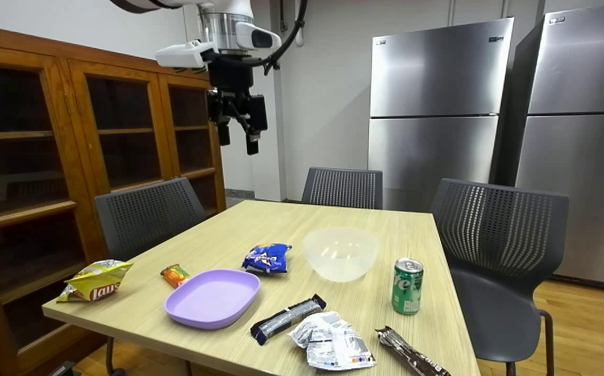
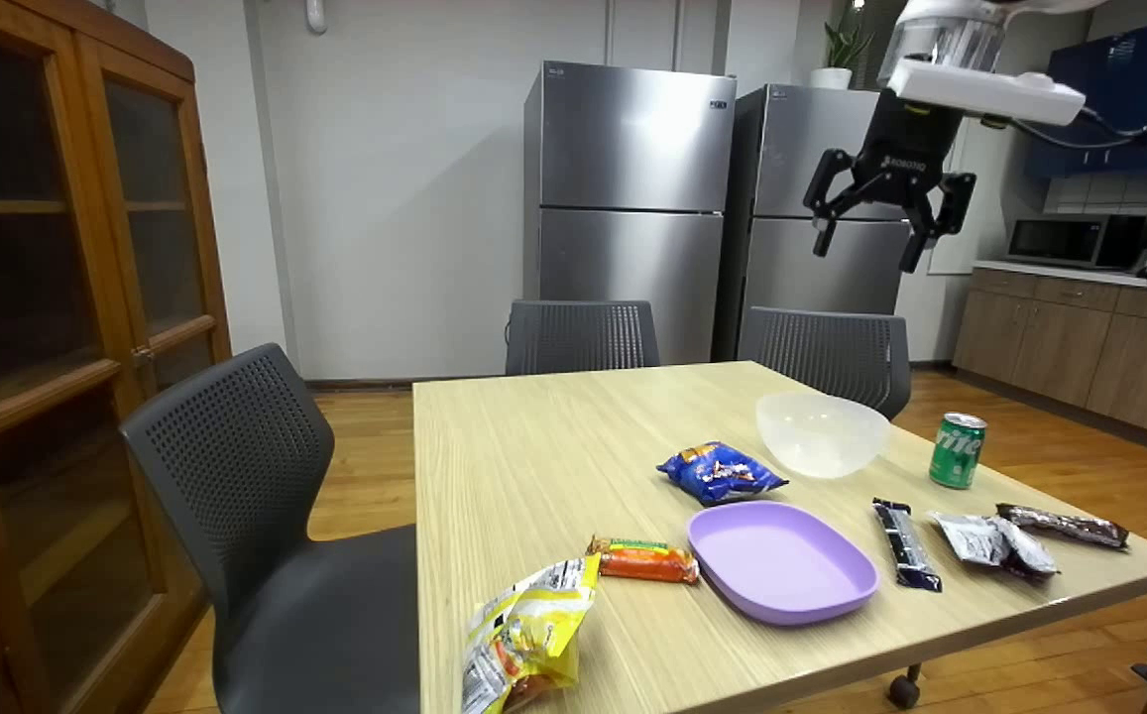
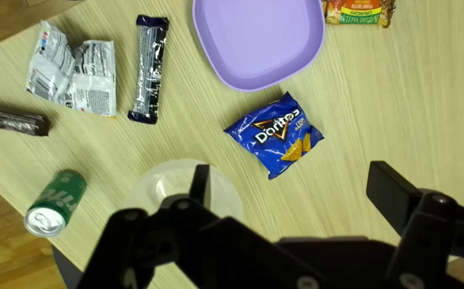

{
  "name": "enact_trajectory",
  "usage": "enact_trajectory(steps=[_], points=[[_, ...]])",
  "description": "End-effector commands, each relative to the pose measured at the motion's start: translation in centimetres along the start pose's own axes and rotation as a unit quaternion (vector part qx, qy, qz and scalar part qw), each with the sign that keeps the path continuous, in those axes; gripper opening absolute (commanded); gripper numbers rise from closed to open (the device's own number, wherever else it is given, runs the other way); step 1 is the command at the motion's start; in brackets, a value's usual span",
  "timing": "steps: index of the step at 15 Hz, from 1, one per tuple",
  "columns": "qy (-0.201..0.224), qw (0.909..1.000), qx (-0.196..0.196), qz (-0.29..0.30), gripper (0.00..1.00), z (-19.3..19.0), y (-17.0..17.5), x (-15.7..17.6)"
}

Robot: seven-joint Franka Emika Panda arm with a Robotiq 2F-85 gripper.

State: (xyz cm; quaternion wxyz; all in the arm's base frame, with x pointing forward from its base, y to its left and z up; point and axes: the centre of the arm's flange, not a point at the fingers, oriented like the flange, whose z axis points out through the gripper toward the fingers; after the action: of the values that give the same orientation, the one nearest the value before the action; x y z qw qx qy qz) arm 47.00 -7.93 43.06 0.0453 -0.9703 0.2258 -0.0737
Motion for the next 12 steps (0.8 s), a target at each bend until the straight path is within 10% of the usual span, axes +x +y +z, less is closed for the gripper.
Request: enact_trajectory(steps=[1, 12], points=[[-0.011, 0.9975, -0.025, 0.065, 1.0, 3.0, 0.9, -0.1], [-0.072, 0.9744, -0.126, 0.172, 1.0, 12.1, 4.8, -1.0]])
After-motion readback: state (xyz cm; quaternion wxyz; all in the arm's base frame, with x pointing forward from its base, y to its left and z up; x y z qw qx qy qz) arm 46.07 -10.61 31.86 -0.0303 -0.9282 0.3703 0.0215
